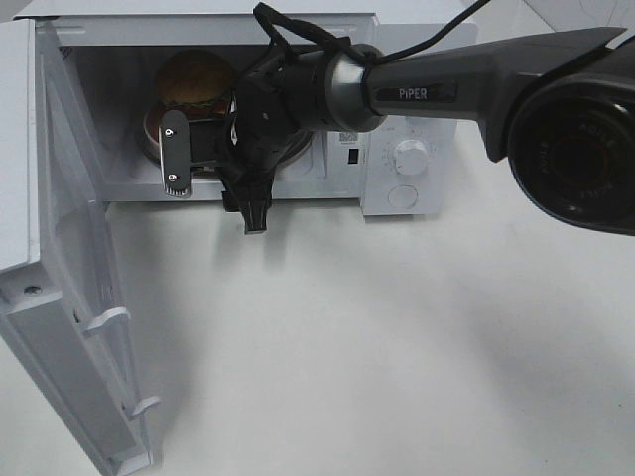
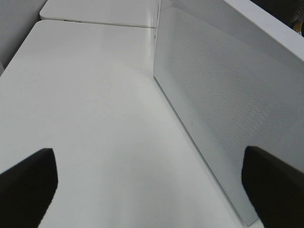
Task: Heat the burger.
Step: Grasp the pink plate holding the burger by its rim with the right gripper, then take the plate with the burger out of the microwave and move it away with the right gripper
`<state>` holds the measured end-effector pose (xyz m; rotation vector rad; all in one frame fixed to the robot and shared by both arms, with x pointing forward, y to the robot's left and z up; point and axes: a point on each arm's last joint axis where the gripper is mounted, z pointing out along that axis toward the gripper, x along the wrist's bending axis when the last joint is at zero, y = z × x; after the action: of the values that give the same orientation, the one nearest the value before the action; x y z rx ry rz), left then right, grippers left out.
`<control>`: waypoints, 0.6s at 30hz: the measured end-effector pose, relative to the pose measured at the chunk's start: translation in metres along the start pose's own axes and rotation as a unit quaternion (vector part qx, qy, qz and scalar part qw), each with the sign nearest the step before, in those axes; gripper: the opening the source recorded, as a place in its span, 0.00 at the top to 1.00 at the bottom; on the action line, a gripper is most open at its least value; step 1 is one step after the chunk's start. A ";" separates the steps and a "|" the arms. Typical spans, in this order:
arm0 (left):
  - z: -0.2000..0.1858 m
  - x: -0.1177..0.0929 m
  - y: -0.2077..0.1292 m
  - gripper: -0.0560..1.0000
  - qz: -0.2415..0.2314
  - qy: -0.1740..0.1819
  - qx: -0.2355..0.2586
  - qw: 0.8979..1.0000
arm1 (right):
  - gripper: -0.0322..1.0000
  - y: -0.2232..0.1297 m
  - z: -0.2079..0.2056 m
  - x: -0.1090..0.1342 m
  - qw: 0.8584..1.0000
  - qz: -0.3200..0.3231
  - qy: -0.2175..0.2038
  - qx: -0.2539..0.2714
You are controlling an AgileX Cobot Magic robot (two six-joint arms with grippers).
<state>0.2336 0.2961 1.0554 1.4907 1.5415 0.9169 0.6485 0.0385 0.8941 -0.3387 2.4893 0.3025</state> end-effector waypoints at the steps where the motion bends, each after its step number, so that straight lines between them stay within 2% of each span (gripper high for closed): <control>1: 0.000 0.000 0.000 0.03 0.000 0.000 0.000 1.000 | 0.48 0.000 0.000 0.000 1.000 0.000 -0.001 -0.001; 2: 0.000 0.000 0.000 0.03 0.000 0.000 0.000 1.000 | 0.54 0.001 0.000 -0.001 1.000 0.000 -0.004 -0.003; 3: 0.000 0.000 0.000 0.03 0.000 0.000 0.000 1.000 | 0.54 0.001 0.000 -0.001 1.000 0.000 -0.004 -0.003; 4: 0.000 0.000 0.000 0.03 0.000 0.000 0.000 1.000 | 0.66 0.001 0.000 -0.002 1.000 0.000 -0.010 -0.007; 5: 0.000 0.000 0.000 0.03 0.000 0.000 0.000 1.000 | 0.73 0.002 -0.001 -0.003 1.000 0.000 -0.013 -0.009; 6: 0.000 0.000 0.000 0.03 0.000 0.000 0.000 1.000 | 0.73 0.002 -0.001 -0.003 1.000 0.000 -0.013 -0.009; 7: 0.000 0.000 0.000 0.03 0.000 0.000 0.000 1.000 | 0.85 0.003 -0.002 -0.006 1.000 0.000 -0.017 -0.010; 8: 0.000 0.000 0.000 0.03 0.000 0.000 0.000 1.000 | 0.89 0.002 -0.003 -0.005 1.000 0.001 -0.014 -0.008; 18: 0.000 0.000 0.000 0.03 0.000 0.000 0.000 1.000 | 0.91 0.001 -0.012 -0.006 1.000 0.014 0.010 0.004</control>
<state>0.2336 0.2961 1.0554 1.4907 1.5415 0.9169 0.6464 0.0369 0.9067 -0.3059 2.5165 0.3022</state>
